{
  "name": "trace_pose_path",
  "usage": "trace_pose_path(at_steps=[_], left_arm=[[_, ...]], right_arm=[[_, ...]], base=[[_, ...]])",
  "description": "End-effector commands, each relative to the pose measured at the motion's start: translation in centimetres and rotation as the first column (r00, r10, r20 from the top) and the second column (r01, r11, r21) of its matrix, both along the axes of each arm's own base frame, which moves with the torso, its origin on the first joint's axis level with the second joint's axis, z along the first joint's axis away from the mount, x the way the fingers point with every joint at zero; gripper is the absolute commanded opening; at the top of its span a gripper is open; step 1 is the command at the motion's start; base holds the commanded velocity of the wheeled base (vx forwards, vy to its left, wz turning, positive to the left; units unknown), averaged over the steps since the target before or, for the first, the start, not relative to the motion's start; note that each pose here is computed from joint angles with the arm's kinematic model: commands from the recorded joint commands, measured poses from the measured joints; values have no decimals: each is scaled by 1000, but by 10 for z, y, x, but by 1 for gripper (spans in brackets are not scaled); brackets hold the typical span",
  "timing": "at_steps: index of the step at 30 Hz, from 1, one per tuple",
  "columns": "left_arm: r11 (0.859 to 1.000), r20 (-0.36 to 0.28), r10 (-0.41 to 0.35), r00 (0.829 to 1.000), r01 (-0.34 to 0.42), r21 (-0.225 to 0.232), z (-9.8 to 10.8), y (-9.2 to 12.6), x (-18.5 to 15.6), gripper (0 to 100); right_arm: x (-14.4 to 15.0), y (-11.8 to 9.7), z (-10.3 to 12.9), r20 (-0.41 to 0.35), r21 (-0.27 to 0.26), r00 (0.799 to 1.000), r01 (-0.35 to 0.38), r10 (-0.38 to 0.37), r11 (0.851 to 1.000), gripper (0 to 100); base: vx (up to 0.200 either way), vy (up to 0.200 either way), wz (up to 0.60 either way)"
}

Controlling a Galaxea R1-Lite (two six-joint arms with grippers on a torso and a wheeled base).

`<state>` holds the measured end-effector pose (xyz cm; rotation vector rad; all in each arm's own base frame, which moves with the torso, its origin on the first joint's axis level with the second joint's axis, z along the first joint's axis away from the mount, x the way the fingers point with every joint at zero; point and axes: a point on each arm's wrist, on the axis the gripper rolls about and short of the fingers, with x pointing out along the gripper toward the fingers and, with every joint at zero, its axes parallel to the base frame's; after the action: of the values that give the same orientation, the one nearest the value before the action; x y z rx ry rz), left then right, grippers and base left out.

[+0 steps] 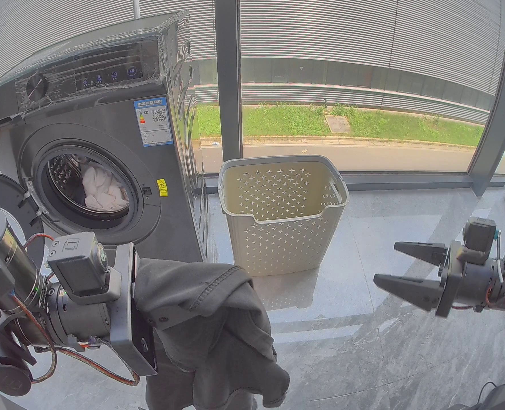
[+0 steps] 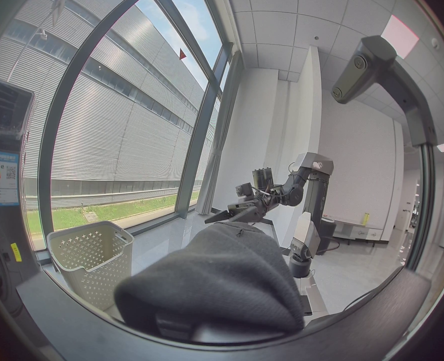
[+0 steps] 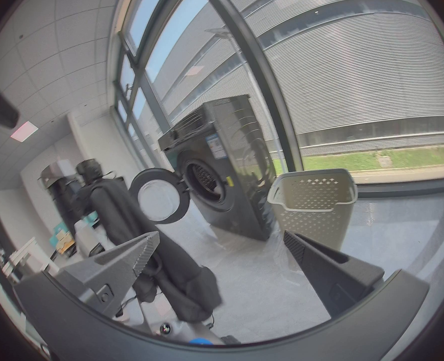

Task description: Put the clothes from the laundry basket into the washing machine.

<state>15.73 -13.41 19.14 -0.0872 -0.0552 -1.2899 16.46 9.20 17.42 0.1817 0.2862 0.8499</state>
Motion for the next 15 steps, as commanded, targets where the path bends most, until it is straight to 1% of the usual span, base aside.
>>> trace_pose_path(at_steps=[1,3,5,7,10,12,13,15], left_arm=[[1000,-34,-2,999,1,-17,2,1,-1,0],[999,-66,-18,998,16,-29,2,0,-3,0],[998,-88,-43,995,40,-40,4,-2,-6,0],[996,-99,-86,991,83,-38,3,-7,-11,0],[987,-133,-163,978,163,-10,-1,-12,-18,0],[974,-167,-220,961,226,16,-5,-15,-22,0],[970,-183,-233,955,242,28,-7,-16,-23,0],[965,-200,-242,949,256,47,-8,-18,-23,0]], right_arm=[[-19,-6,-12,28,-55,997,-76,78,996,100],[-23,-5,-19,33,-87,992,-116,119,989,100],[-22,-3,-21,24,-89,987,-157,160,984,100],[-18,1,-24,3,-95,985,-174,175,980,100],[-12,4,-30,-29,-105,984,-180,178,978,100],[-8,7,-33,-43,-109,983,-181,177,977,100],[-7,7,-33,-43,-109,983,-182,179,977,100],[-6,8,-32,-38,-108,983,-185,182,977,100]], base=[[0,0,0],[0,0,0],[0,0,0],[0,0,0],[0,0,0],[0,0,0],[0,0,0],[0,0,0]])
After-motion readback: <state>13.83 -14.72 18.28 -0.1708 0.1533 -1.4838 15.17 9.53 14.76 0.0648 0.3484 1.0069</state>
